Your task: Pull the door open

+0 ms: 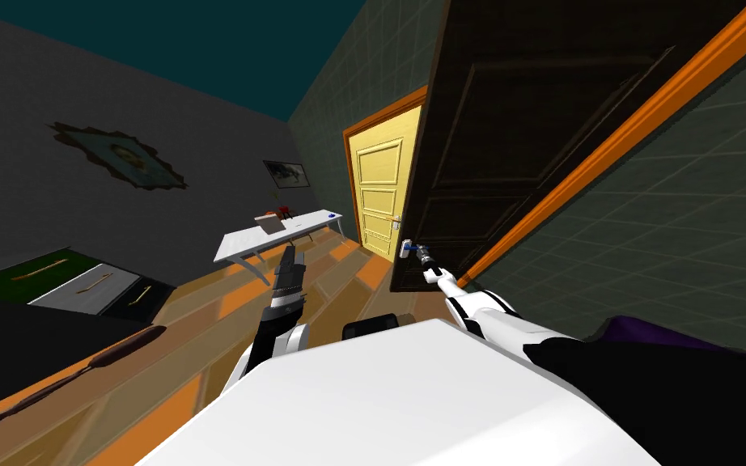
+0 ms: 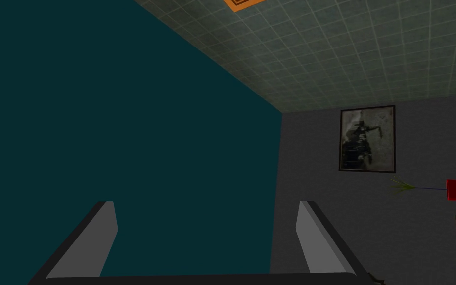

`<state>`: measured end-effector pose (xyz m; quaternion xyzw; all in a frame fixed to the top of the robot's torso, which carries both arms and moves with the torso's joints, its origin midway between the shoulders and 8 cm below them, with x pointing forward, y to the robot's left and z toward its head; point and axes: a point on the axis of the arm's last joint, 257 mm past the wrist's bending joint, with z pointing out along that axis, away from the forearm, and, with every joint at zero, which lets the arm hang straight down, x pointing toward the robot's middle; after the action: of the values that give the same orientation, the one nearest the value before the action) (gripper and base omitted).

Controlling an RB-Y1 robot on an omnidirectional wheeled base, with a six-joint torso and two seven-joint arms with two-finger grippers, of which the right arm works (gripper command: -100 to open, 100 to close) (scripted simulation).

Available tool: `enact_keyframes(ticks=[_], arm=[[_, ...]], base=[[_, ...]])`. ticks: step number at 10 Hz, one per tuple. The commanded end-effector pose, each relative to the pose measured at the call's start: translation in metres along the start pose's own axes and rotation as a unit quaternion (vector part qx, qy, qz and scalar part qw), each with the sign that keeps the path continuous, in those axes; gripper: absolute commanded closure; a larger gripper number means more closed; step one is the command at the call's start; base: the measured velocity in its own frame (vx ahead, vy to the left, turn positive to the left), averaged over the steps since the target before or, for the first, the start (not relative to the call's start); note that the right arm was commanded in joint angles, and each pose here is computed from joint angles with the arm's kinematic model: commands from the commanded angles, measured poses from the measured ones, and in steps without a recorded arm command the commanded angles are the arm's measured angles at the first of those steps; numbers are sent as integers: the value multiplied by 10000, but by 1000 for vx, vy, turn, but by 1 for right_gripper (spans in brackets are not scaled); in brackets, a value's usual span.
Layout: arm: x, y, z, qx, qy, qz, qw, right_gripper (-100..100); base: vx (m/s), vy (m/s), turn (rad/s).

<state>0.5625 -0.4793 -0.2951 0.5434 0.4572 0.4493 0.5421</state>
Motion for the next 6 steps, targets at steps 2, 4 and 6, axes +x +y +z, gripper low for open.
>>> enact_keyframes(ticks=[2, 4, 6], arm=[[78, 23, 14, -24, 113, 1, 9999, 100], [157, 27, 19, -31, 216, 3, 9998, 100], [219, 29, 23, -35, 297, 6, 9996, 100]], base=[[-88, -28, 22], [-160, -82, 55], [-174, -80, 65]])
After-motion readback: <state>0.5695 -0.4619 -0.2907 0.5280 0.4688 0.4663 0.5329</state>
